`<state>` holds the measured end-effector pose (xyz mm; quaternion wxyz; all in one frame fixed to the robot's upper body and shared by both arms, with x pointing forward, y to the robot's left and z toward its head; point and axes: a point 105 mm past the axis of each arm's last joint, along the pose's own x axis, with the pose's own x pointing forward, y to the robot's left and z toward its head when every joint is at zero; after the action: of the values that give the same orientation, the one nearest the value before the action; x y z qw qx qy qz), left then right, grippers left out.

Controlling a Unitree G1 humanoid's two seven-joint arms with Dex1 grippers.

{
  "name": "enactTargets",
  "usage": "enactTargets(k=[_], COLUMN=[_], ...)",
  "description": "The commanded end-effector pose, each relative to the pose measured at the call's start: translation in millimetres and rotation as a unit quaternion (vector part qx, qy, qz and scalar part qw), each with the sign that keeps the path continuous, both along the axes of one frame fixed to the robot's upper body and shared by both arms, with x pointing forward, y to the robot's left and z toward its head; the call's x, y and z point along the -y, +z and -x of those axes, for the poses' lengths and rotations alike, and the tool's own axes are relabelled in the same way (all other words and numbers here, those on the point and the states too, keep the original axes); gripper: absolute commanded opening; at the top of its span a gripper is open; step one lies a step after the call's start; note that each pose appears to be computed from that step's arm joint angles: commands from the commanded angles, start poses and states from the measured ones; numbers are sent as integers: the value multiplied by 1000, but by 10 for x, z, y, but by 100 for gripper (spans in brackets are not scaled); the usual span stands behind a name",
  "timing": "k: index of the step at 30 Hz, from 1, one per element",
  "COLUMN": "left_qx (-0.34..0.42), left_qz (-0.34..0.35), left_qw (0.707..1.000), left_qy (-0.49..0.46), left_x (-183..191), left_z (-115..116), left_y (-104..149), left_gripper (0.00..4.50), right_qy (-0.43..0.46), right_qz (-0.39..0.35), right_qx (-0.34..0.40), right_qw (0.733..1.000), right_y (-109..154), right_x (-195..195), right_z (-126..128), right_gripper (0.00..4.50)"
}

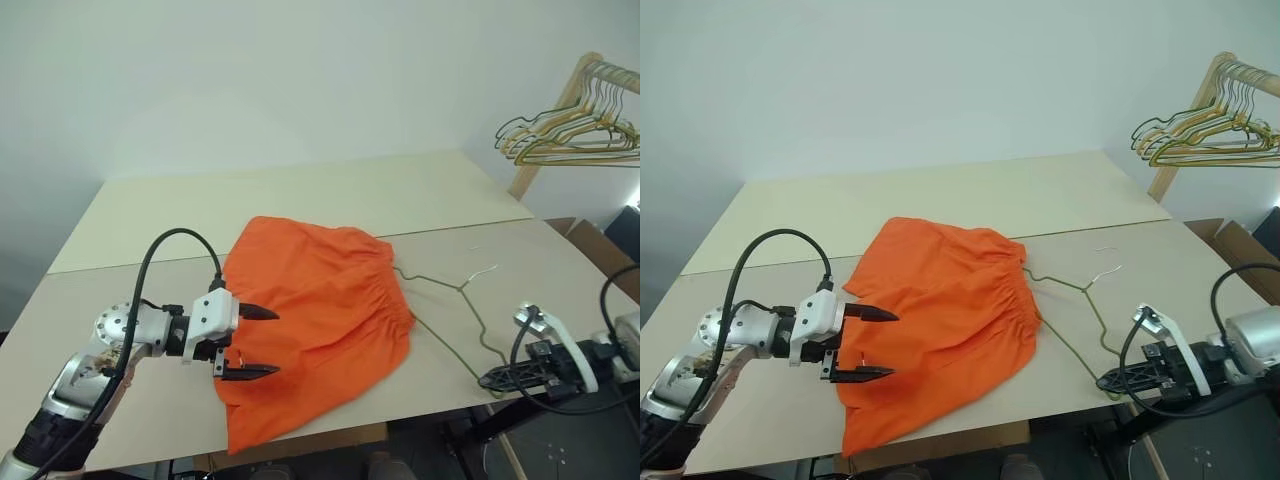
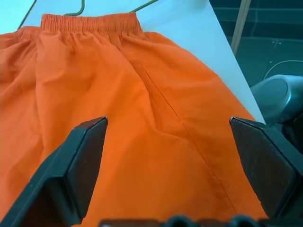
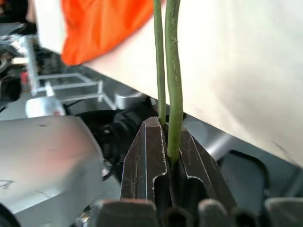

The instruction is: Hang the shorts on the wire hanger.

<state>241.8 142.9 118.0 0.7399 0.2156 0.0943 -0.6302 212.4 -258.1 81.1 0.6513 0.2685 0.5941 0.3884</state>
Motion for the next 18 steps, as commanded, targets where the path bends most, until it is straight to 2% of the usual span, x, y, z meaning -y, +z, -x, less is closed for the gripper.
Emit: enactTargets(k=[1, 6, 11, 18], left_qx=[28, 28, 30, 32], left_qz=[0, -5, -7, -10], left_qw=[1000, 1000, 1000, 999], left_qy=[-2, 1, 1, 0], left_x=[25, 20, 35, 43], left_z=[-34, -17, -29, -47], left_y=[94, 69, 69, 64], left_gripper=[447, 447, 447, 447], right_qy=[64, 157, 83, 79], right_qz=[-45, -19, 16, 14], right_qx=[30, 46, -3, -16], right_qw=[996, 986, 996, 997], right_y=[233, 198, 75, 102], right_x=[-104, -103, 10, 46], right_z=[54, 245, 51, 90], right_gripper=[0, 0, 0, 0])
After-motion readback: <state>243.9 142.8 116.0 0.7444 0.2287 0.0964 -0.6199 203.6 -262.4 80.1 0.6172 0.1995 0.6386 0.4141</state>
